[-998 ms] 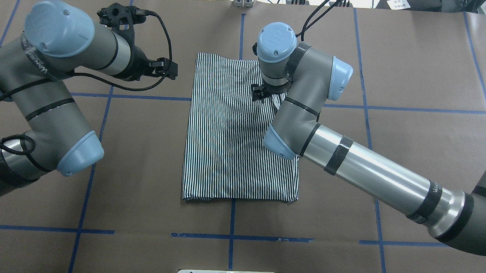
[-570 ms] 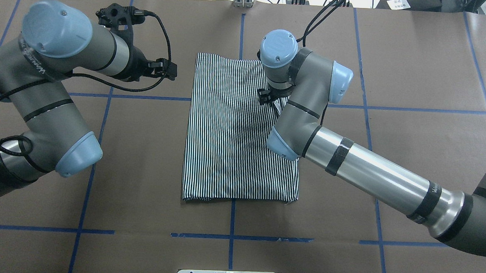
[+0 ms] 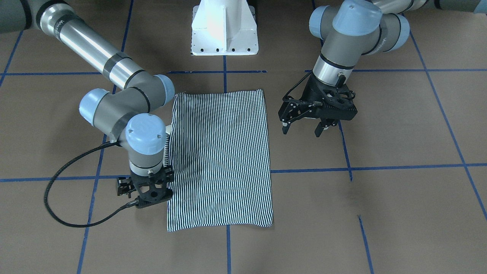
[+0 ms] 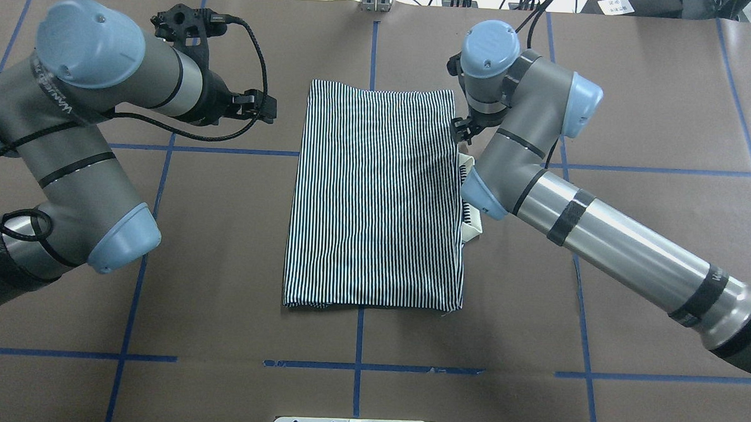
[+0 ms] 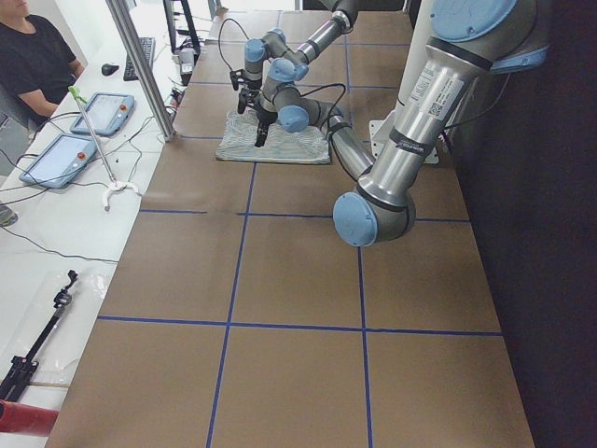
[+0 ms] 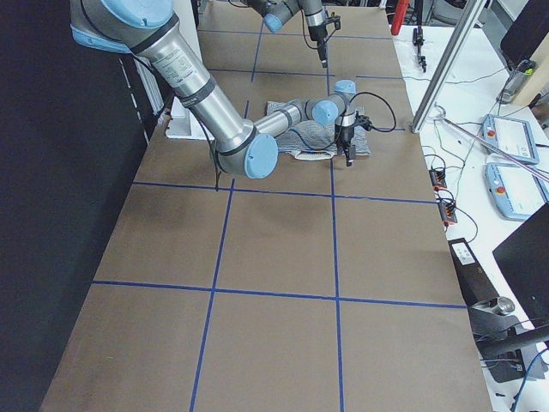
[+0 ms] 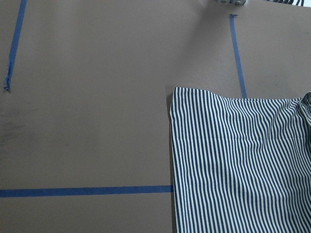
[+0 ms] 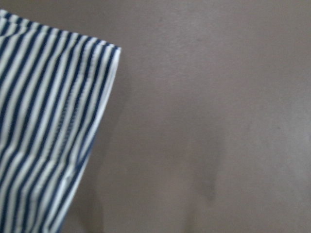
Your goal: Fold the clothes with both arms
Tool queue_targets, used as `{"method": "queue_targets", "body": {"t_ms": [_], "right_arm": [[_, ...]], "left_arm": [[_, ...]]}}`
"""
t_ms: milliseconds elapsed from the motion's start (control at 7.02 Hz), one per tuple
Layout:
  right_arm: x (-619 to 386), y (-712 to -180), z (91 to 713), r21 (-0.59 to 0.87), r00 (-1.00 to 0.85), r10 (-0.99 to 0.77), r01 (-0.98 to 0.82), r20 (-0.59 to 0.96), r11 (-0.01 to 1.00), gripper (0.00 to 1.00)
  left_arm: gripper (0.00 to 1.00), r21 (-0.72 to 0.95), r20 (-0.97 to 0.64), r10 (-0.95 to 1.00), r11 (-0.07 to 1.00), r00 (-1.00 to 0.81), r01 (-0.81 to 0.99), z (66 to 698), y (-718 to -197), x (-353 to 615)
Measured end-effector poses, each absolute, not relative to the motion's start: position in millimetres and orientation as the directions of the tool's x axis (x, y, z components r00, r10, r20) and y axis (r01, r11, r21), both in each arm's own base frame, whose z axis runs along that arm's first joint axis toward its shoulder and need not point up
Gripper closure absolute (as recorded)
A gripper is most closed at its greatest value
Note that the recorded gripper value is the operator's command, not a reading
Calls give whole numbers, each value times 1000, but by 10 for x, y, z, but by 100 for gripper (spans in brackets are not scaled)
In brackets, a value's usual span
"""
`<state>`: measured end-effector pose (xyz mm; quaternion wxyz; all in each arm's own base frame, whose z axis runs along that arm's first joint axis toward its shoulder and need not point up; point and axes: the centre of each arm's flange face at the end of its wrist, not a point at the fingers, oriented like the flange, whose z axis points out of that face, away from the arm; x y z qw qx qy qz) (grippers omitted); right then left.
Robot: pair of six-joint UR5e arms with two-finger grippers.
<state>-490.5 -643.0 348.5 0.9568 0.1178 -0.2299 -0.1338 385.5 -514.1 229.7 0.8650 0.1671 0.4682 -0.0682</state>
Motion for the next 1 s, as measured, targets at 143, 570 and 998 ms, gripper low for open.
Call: {"method": "queue_targets", "body": {"t_ms": [143, 570, 998], "right_arm": [[-4760, -6513, 3453, 294, 850, -319, 206, 420, 933, 0], [-4645, -6367, 3021, 255, 772, -283, 161, 569, 953, 0], [-4328, -5885, 2984, 173, 713, -172, 73, 679, 982, 0]], "left_arm": [[0, 225, -833, 38, 935, 553, 275, 2300, -5143, 3858], [0, 94, -858, -61, 958, 511, 272, 2297, -5037, 3922], [1, -264, -768, -407, 904, 494, 335, 2320, -3956, 4957]]}}
